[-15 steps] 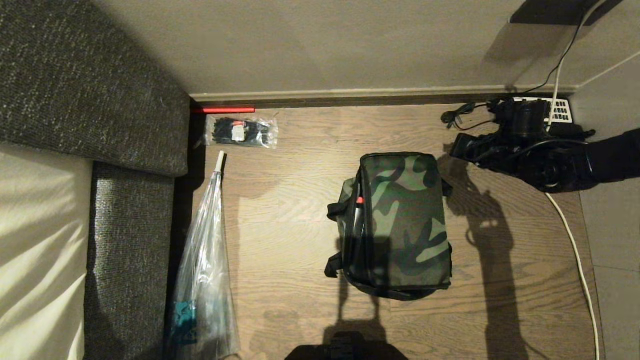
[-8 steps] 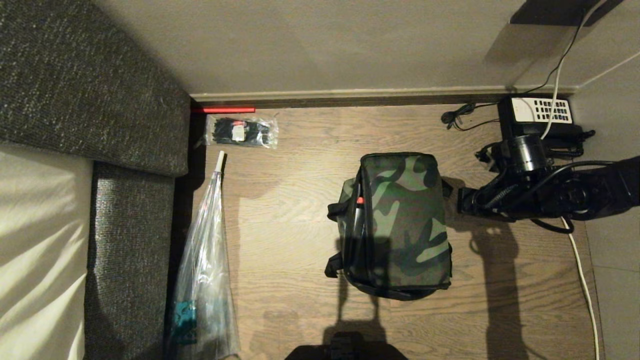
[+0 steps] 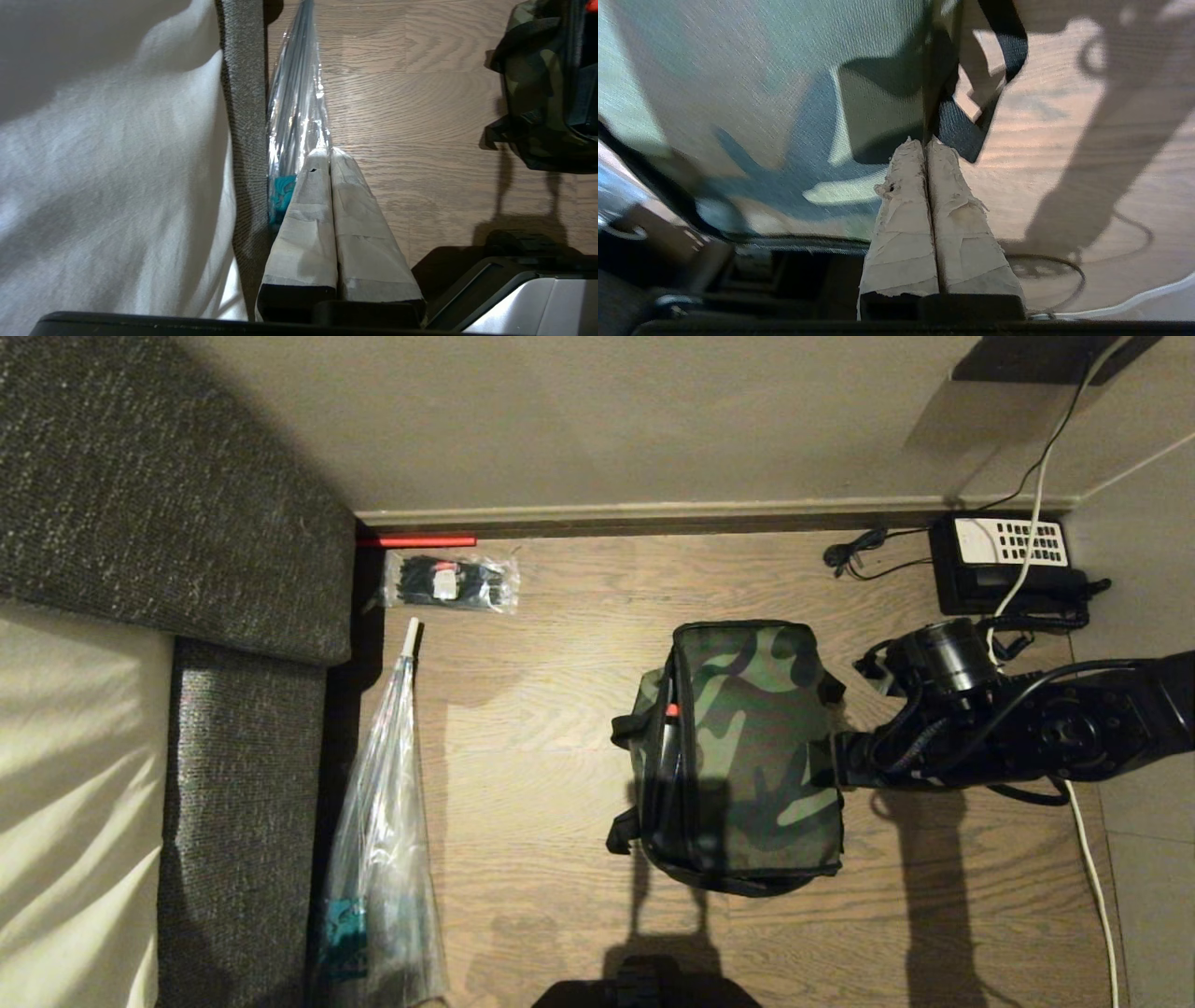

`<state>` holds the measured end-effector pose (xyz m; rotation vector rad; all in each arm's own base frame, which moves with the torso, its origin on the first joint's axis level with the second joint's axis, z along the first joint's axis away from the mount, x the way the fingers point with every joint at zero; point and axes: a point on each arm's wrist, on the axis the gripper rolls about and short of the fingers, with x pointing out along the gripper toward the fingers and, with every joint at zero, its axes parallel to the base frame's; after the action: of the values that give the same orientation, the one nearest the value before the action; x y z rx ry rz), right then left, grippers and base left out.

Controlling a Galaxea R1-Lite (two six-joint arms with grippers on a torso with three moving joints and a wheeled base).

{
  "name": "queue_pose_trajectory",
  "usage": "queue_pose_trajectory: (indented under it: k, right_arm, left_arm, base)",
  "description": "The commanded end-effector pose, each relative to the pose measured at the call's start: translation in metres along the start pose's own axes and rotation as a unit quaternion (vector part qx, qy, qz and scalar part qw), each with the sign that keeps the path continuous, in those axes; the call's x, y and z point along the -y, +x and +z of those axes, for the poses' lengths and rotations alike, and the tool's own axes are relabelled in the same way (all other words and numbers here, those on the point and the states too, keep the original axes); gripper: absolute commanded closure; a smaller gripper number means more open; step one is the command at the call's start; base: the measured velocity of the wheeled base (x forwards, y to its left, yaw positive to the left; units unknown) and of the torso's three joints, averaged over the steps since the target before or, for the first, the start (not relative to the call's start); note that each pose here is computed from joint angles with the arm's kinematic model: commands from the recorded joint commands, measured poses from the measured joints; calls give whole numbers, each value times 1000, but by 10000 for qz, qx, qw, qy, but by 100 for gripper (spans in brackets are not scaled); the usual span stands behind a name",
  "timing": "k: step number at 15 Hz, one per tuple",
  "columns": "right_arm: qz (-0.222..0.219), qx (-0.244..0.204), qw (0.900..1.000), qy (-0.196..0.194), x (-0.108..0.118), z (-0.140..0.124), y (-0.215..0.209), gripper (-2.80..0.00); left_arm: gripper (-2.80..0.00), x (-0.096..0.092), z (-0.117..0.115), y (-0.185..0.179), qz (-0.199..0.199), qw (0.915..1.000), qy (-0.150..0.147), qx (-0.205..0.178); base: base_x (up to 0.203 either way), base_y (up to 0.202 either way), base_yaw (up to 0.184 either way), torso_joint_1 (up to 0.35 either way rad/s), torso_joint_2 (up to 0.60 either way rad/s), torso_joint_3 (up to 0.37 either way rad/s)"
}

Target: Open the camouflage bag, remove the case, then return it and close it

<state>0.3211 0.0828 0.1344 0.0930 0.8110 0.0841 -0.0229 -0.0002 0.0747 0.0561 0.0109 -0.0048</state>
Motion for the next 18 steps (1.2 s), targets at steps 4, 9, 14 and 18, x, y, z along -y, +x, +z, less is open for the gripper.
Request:
queue_pose_trajectory:
  k: [4,9,14,18]
  right_arm:
    - [-75,107,9990,-430,8,7,0,0]
    - [-253,41,9977,-630,22,6,16,0]
    - [-92,-214,9992,-332,4,-6,33,0]
    - [123,-394,9988,-258,-22,-18,37,0]
  left_arm:
    - [0,0,0,0,2,10000,3,9]
    - [0,0,0,0,8,10000,7,16]
    - [0,0,0,0,3,10000,3,17]
    - [0,0,0,0,5,10000,3,12]
  base:
    - [0,0,0,0,0,0]
    - [0,0,0,0,0,0]
    - [0,0,0,0,0,0]
    - [0,0,0,0,0,0]
